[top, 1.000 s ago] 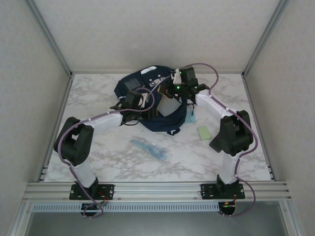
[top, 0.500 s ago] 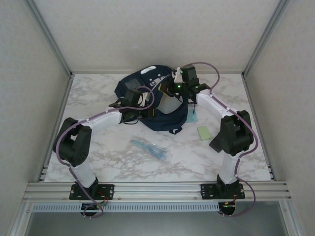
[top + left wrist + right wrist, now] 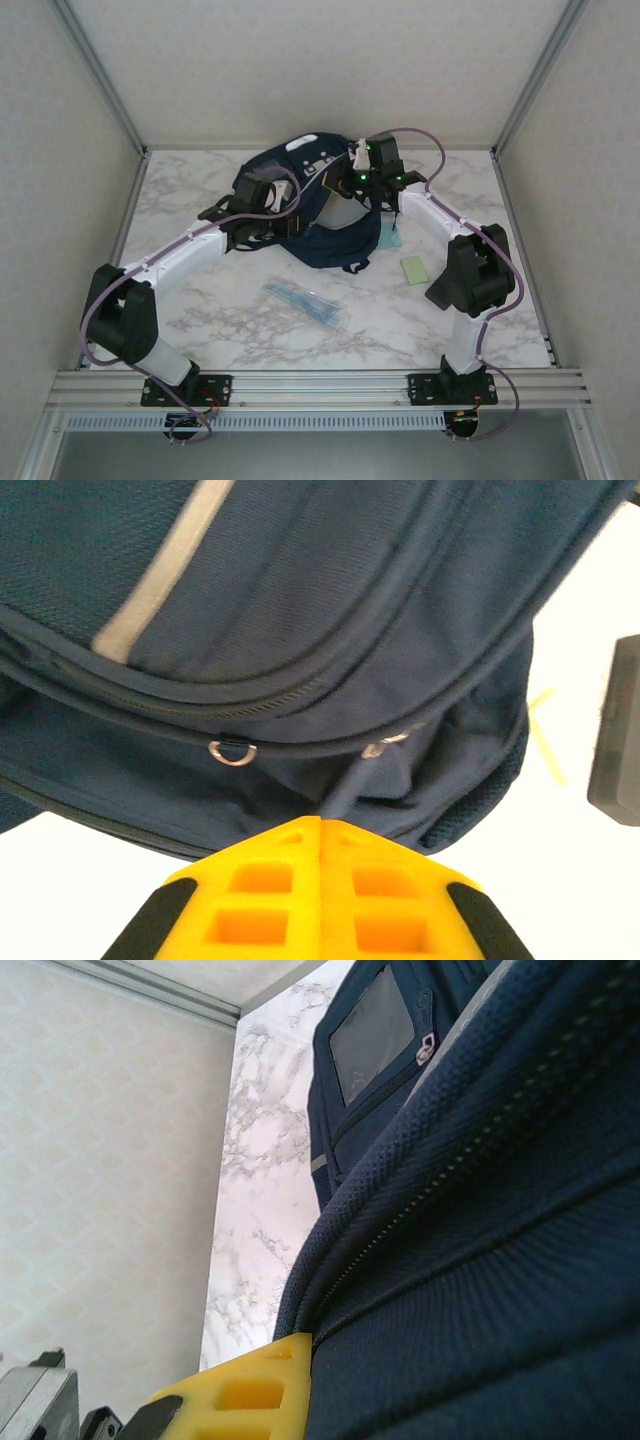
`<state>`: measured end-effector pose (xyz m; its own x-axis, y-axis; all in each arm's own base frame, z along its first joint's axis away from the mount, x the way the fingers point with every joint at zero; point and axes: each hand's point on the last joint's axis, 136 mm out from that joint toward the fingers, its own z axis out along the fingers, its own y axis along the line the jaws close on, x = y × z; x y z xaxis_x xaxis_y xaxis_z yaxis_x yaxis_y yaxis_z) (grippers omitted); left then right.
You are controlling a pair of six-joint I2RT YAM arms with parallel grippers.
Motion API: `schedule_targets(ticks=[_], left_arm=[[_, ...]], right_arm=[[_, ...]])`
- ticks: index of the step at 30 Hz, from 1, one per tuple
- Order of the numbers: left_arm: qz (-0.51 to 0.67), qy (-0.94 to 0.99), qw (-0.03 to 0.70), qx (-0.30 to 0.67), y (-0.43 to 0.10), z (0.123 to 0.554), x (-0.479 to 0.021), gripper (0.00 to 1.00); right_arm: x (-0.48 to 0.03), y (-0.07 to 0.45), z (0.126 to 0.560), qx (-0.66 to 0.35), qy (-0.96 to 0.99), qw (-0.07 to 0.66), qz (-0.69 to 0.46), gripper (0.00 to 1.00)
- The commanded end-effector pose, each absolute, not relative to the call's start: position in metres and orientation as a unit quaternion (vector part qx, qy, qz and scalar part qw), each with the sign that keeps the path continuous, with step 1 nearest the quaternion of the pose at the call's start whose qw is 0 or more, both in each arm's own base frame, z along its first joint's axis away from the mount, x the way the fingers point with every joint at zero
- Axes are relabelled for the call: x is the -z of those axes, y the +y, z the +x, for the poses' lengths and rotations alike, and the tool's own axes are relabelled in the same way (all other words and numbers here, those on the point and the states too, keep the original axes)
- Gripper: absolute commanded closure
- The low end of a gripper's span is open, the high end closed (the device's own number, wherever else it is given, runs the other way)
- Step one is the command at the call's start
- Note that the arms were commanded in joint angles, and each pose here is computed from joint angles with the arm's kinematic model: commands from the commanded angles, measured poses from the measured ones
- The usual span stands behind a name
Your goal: Pack the student bag
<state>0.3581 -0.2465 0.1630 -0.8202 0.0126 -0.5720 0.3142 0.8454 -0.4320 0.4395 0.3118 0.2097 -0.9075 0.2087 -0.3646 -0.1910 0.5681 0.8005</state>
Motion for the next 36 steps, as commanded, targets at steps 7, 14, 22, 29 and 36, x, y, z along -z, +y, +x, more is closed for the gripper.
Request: schedule_targets(ticks=[7, 14, 22, 29, 36], left_arm=[[0.097, 0.907, 0.284, 0.297, -0.261, 0.369, -0.157, 0.87], [0.119, 0.909, 0.274, 0.289, -0.285, 0.372, -0.143, 0.61], [0.127, 0.918, 0.282, 0.250, -0.290, 0.379, -0.133, 0.65], [0.134, 0.925, 0.283, 0.217, -0.281, 0.378, -0.134, 0.98], [0.127, 0.943, 0.238, 0.197, -0.248, 0.357, -0.126, 1.00]], right_arm=[[-0.228, 0.321, 0.437, -0.485, 0.842, 0.234, -0.028, 1.00], [-0.231, 0.322, 0.438, -0.488, 0.841, 0.233, -0.026, 1.00], [-0.231, 0.322, 0.436, -0.489, 0.840, 0.233, -0.026, 1.00], [-0.229, 0.320, 0.435, -0.485, 0.842, 0.232, -0.026, 1.00], [-0.229, 0.314, 0.437, -0.482, 0.844, 0.235, -0.022, 1.00]])
